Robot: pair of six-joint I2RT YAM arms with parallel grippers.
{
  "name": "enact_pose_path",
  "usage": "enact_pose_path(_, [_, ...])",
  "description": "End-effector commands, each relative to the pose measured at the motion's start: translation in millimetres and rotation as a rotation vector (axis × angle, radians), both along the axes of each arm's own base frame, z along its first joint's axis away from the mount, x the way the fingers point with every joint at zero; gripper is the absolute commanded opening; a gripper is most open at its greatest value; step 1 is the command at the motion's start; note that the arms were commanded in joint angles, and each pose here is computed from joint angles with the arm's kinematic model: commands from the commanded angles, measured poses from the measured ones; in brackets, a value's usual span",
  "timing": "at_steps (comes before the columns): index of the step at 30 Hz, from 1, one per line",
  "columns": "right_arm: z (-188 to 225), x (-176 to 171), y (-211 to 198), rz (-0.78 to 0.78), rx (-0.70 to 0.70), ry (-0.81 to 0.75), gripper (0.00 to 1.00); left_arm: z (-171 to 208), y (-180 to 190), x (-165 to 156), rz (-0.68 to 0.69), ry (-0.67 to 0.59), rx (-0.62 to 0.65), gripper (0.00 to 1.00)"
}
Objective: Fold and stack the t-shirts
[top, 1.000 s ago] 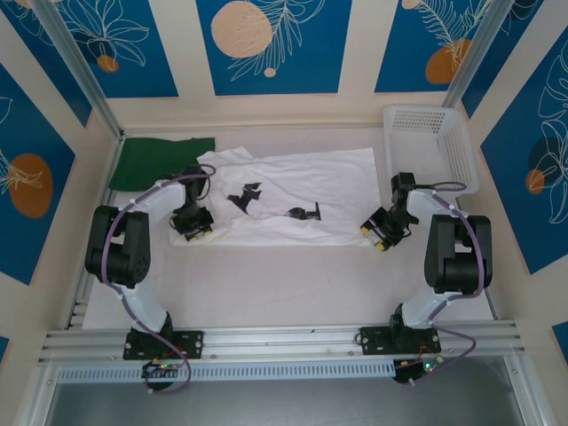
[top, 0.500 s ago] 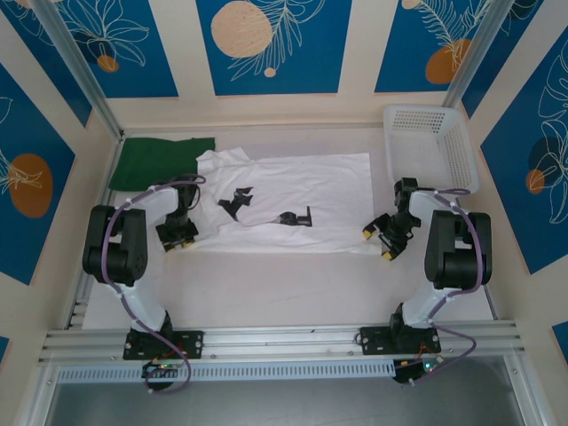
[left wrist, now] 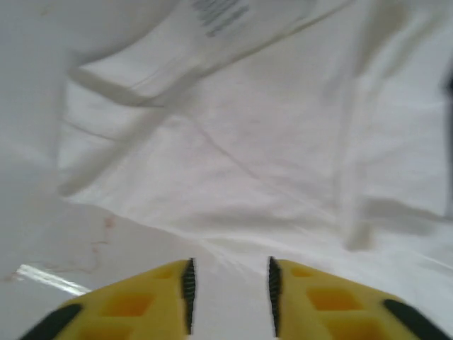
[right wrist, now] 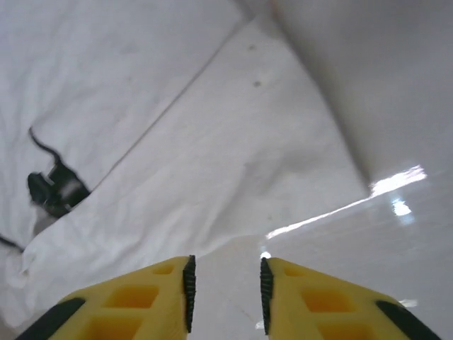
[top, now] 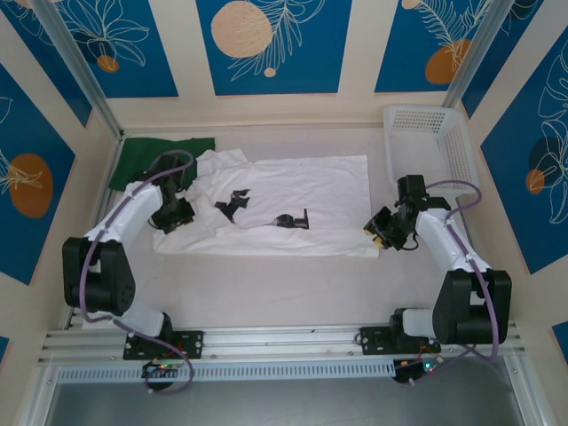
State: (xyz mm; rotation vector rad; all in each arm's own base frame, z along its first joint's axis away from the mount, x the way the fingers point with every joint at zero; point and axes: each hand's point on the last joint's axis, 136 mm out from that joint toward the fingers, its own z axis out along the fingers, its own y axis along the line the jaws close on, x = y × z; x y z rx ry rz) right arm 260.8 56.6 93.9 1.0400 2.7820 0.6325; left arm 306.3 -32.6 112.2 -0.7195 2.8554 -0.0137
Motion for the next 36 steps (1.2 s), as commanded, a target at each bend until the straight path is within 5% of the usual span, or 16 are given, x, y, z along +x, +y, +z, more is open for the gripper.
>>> enact_pose_path(1, [-21,-12,20,0.023,0.097,0.127,0.16,-7,-30,-6,-0.022,0.024,-0.114,0.23])
enact_pose_path(6, [-50,-8,19,-0.009,0.062,0.200,0.12,-45,-39,-3,0.004,0.051,-0.154,0.18])
enact_pose_path(14, [-91,-40,-9,-0.041,-0.100,0.501,0.21,-94,1,-17,0.014,0.188,0.043,0.18])
enact_pose_path(17, [-94,-52,-19,-0.069,-0.127,0.539,0.36,-98,14,-30,0.029,0.221,0.087,0.20])
enact_pose_path(20, [-93,-59,-28,-0.094,-0.146,0.548,0.41,-100,18,-42,0.030,0.250,0.093,0.20])
enact_pose_path(36, [-92,-98,-45,-0.134,-0.118,0.581,0.52,-97,13,-131,0.148,0.358,0.014,0.23])
